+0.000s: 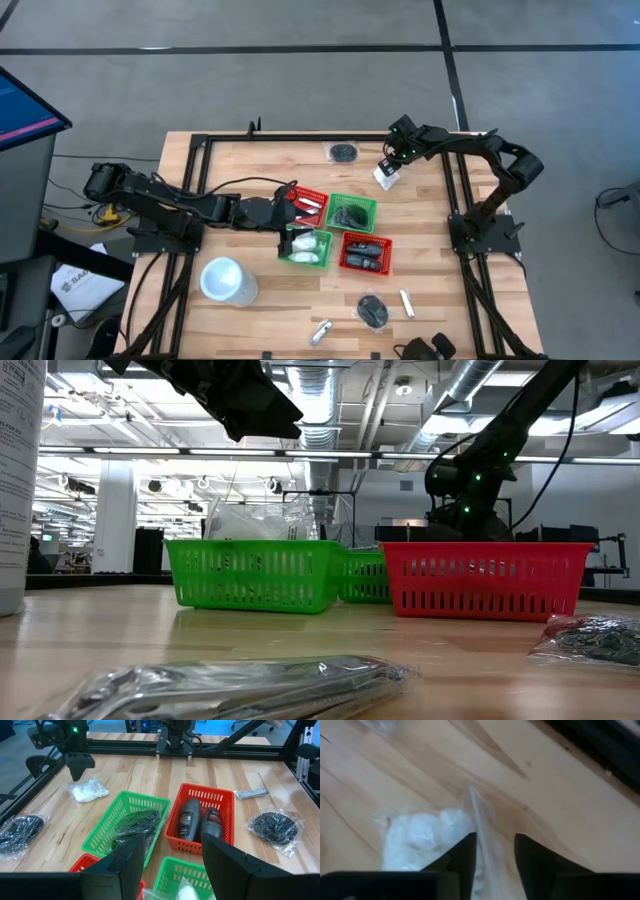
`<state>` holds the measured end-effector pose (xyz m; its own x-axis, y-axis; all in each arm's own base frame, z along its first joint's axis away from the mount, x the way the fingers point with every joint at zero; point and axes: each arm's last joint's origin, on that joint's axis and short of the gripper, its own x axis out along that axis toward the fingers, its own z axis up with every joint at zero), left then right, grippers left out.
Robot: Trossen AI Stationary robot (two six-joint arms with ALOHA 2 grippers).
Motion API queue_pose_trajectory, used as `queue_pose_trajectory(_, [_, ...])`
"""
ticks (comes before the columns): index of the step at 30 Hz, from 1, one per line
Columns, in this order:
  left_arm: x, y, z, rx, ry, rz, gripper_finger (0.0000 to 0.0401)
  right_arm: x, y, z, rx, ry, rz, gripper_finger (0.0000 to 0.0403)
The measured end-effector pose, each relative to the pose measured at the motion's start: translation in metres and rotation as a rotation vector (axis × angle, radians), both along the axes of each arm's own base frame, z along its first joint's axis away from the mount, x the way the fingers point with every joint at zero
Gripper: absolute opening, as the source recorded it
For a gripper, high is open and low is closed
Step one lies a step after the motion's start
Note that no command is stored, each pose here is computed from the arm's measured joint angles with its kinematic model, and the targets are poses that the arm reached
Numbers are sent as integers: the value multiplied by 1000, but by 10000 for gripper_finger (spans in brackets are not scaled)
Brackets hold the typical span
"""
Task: Pick & Place Travel size toiletries
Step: Put the white cotton pack into the bottom left green bin
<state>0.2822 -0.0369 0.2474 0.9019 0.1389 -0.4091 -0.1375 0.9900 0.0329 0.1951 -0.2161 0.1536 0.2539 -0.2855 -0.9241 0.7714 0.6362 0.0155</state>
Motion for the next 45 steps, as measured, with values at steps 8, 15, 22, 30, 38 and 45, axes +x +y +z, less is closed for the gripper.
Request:
queue_pose_trajectory(8, [0, 0, 0, 0, -2, 0, 186, 1, -2, 2, -15, -12, 0, 202])
queue_pose_trajectory(15, [0, 0, 0, -1, -4, 0, 186, 1, -2, 2, -12, -11, 0, 205])
queue_pose_trajectory(22, [0, 0, 0, -1, -4, 0, 186, 1, -2, 2, -10, -14, -3, 170])
queue_pose_trajectory(30, [0, 0, 0, -1, -3, 0, 186, 1, -2, 2, -7, -15, -5, 153])
queue_pose_trajectory(38, [0, 0, 0, -1, -3, 0, 186, 1, -2, 2, -7, -16, -6, 166])
queue_pose_trajectory(45, [0, 0, 0, -1, -3, -1, 186, 4, -3, -18, 42, 29, 2, 173])
